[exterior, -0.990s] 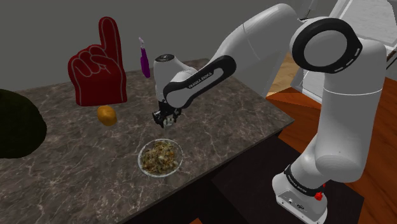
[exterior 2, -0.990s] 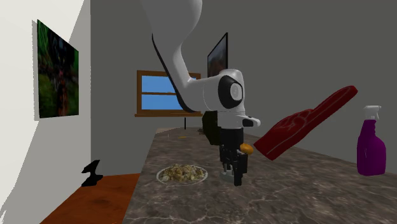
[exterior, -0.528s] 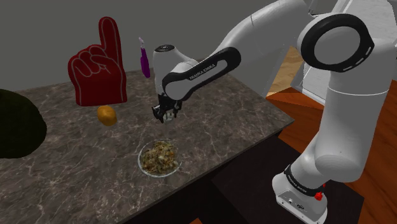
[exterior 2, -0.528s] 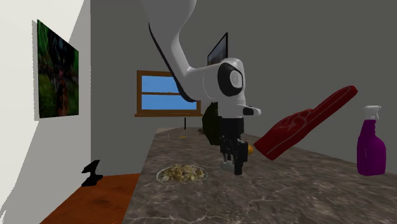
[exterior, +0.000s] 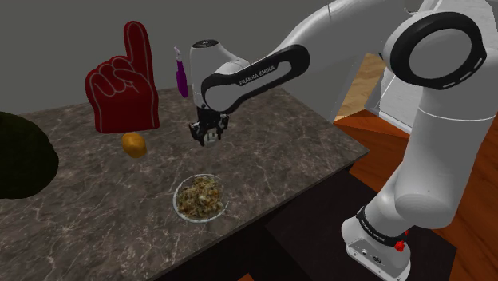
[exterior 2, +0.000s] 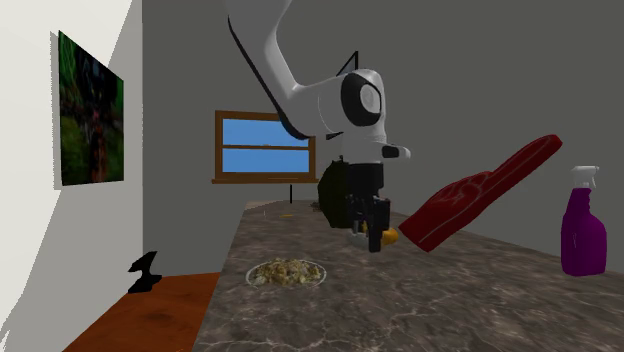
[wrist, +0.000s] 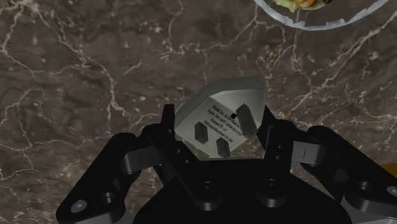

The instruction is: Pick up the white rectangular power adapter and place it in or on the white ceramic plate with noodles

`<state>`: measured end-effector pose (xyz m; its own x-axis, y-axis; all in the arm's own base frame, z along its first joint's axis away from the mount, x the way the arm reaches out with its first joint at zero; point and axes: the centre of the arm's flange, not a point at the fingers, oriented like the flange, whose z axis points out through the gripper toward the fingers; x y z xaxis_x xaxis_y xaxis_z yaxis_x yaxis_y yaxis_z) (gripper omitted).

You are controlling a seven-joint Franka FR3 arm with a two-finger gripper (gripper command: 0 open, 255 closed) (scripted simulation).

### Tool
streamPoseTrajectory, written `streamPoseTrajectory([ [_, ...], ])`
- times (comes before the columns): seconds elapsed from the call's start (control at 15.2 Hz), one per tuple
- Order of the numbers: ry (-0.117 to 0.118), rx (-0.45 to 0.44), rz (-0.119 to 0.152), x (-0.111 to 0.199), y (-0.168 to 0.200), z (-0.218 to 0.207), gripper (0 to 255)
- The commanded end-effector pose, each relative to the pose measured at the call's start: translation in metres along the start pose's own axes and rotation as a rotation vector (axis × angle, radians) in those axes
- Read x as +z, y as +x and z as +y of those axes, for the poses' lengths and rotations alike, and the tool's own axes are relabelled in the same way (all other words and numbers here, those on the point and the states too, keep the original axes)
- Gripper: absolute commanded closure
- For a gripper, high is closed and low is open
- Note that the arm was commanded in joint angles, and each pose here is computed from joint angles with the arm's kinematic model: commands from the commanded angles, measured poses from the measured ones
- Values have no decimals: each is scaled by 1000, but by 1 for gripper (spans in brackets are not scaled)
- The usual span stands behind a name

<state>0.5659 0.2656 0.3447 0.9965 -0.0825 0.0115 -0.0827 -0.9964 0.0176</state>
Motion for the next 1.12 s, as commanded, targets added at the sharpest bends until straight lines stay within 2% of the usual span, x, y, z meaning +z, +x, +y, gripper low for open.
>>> streamPoseTrajectory([
  [0.0, 0, 0, 0, -10, -1, 0, 255],
  [0.26, 0, 0, 0, -29, -1, 1, 255],
  [1.06, 0, 0, 0, -17, -125, -97, 255],
])
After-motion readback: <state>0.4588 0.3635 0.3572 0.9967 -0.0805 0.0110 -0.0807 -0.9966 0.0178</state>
